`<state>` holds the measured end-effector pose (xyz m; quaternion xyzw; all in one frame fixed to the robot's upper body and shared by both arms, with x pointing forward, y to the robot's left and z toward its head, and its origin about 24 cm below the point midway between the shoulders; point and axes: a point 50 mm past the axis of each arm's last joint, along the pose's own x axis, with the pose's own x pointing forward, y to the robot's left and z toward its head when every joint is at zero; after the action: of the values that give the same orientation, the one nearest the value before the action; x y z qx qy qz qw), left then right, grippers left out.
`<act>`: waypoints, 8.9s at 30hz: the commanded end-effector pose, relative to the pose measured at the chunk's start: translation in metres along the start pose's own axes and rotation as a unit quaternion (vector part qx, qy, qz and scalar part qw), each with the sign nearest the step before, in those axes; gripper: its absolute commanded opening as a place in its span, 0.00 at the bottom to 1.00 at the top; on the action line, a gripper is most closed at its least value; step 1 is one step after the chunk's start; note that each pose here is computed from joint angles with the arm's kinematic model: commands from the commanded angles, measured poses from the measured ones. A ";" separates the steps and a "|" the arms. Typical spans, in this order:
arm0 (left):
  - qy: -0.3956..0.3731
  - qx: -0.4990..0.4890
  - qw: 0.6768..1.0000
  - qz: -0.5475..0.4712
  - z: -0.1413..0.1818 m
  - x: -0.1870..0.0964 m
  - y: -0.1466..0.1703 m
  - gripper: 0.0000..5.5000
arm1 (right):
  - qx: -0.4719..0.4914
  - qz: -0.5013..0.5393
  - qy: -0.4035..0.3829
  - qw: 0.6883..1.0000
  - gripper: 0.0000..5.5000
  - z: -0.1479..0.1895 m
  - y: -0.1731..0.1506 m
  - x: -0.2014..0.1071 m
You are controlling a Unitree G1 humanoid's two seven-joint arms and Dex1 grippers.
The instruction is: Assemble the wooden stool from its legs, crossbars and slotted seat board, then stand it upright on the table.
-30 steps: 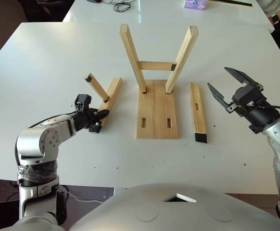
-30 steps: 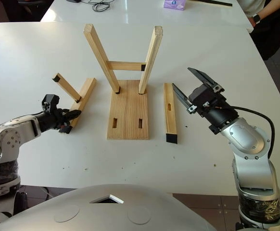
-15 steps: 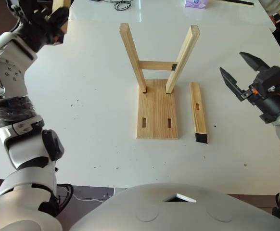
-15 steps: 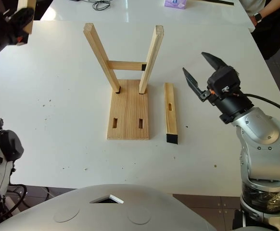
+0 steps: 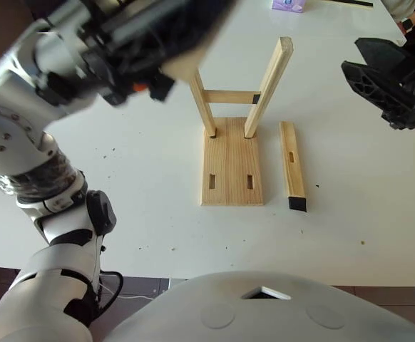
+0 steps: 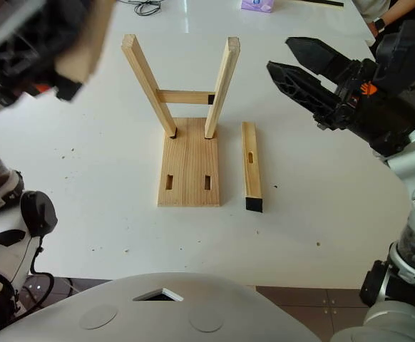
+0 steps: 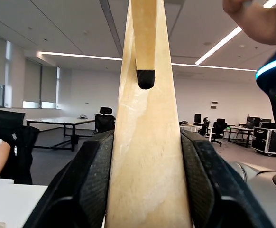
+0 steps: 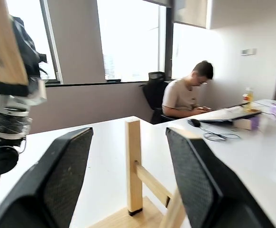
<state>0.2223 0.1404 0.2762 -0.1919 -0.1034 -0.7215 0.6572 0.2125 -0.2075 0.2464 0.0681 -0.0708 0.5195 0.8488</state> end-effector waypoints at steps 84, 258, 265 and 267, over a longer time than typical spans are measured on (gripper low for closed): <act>0.348 -0.019 0.936 0.050 -0.145 -0.081 -0.015 0.98 | -0.078 0.143 0.251 0.954 0.37 -0.064 -0.003 0.016; 0.105 0.145 0.940 0.291 -0.027 -0.037 0.057 0.98 | -0.027 -0.283 0.022 0.958 0.37 -0.072 0.011 0.002; 0.098 0.102 0.966 0.218 -0.041 -0.018 0.052 0.98 | 0.013 -0.057 -0.011 0.998 0.37 -0.027 0.025 0.011; 0.096 0.063 0.981 0.157 -0.046 -0.017 0.042 0.98 | 0.041 0.003 0.011 0.999 0.37 -0.022 0.025 0.008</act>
<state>0.2690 0.1354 0.2277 -0.0776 -0.0742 -0.5647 0.8183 0.1968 -0.1817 0.2210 0.0926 -0.0651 0.4764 0.8719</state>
